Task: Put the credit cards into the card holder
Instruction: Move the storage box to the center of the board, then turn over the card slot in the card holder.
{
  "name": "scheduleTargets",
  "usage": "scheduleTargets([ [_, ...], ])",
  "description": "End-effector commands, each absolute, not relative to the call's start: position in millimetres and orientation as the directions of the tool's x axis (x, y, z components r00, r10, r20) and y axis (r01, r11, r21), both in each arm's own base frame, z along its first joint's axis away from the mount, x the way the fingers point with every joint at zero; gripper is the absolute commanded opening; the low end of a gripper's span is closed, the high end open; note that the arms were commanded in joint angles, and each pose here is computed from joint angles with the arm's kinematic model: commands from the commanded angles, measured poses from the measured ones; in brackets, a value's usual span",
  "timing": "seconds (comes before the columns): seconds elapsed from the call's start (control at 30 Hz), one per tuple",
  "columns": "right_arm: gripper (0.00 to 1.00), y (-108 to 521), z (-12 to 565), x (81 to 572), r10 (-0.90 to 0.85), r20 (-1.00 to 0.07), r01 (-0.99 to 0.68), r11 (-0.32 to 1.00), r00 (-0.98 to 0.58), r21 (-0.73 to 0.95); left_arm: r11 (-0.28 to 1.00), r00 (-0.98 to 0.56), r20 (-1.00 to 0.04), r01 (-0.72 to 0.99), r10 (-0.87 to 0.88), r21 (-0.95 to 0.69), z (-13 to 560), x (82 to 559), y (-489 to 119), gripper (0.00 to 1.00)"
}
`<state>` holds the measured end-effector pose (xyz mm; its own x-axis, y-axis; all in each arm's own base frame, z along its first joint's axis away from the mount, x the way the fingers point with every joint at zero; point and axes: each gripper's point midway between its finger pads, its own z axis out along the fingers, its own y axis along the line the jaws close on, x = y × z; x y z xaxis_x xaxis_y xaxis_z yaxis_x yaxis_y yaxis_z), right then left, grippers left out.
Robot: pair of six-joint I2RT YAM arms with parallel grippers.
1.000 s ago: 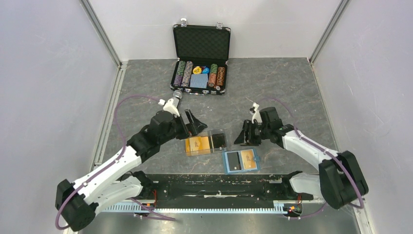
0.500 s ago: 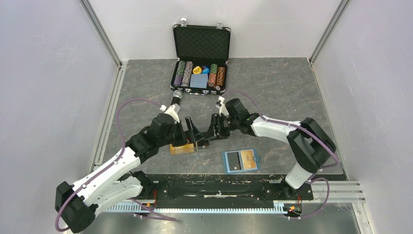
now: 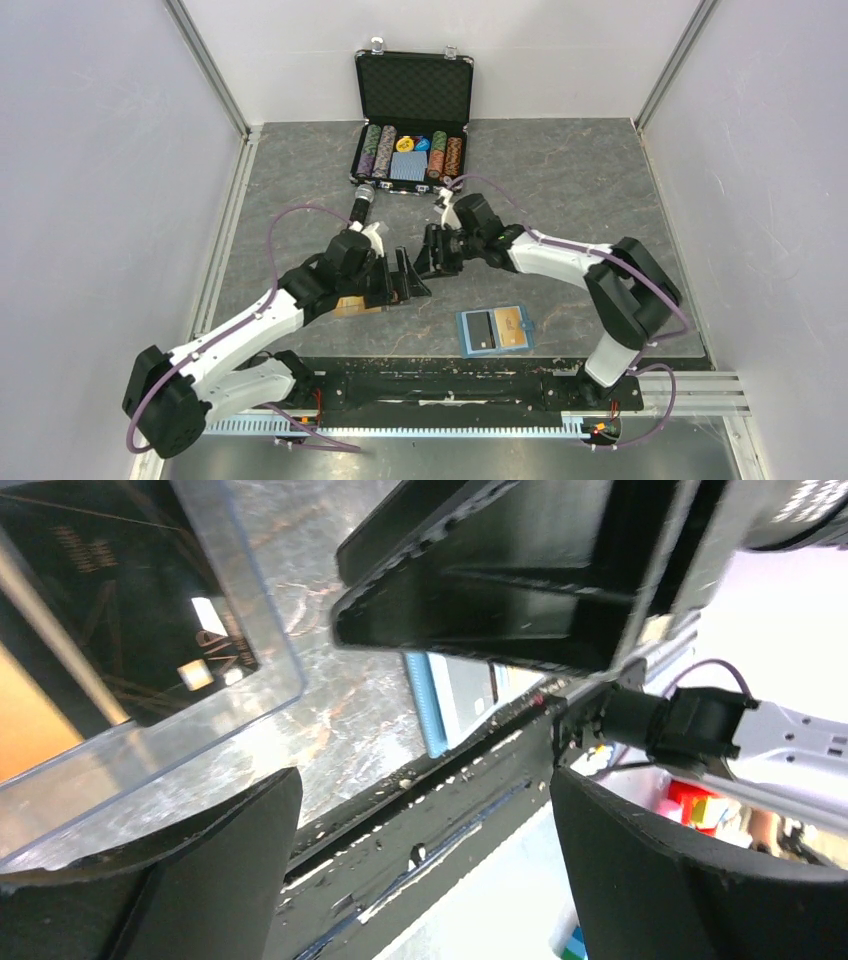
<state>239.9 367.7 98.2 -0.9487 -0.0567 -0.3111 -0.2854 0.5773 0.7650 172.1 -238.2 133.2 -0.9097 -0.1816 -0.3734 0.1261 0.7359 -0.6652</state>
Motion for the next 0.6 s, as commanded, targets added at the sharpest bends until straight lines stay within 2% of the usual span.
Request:
scheduleTargets([
  [0.0, 0.46, 326.0, 115.7, 244.2, -0.004, -0.366, -0.296, 0.598, -0.931, 0.745, 0.609, -0.934, -0.344, 0.221, -0.091, -0.762, 140.9, 160.4, -272.1, 1.00],
  [0.2, 0.46, 254.5, 115.8, 239.8, 0.103, -0.360, -0.221, 0.625, -0.927, 0.749, 0.596, -0.947, -0.320, 0.254, -0.005, -0.762, 131.9, 151.2, -305.3, 1.00],
  [0.4, 0.46, 206.9, 104.6, 212.5, 0.083, -0.362, -0.202, 0.704, -0.929, 0.681, 0.593, -0.960, -0.262, 0.269, 0.101, -0.759, 110.7, 128.7, -350.2, 0.98],
  [0.57, 0.43, 193.7, 88.2, 180.9, 0.078, -0.324, -0.173, 0.717, -0.943, 0.675, 0.572, -0.972, -0.222, 0.227, 0.079, -0.788, 100.1, 124.0, -381.9, 0.86],
])
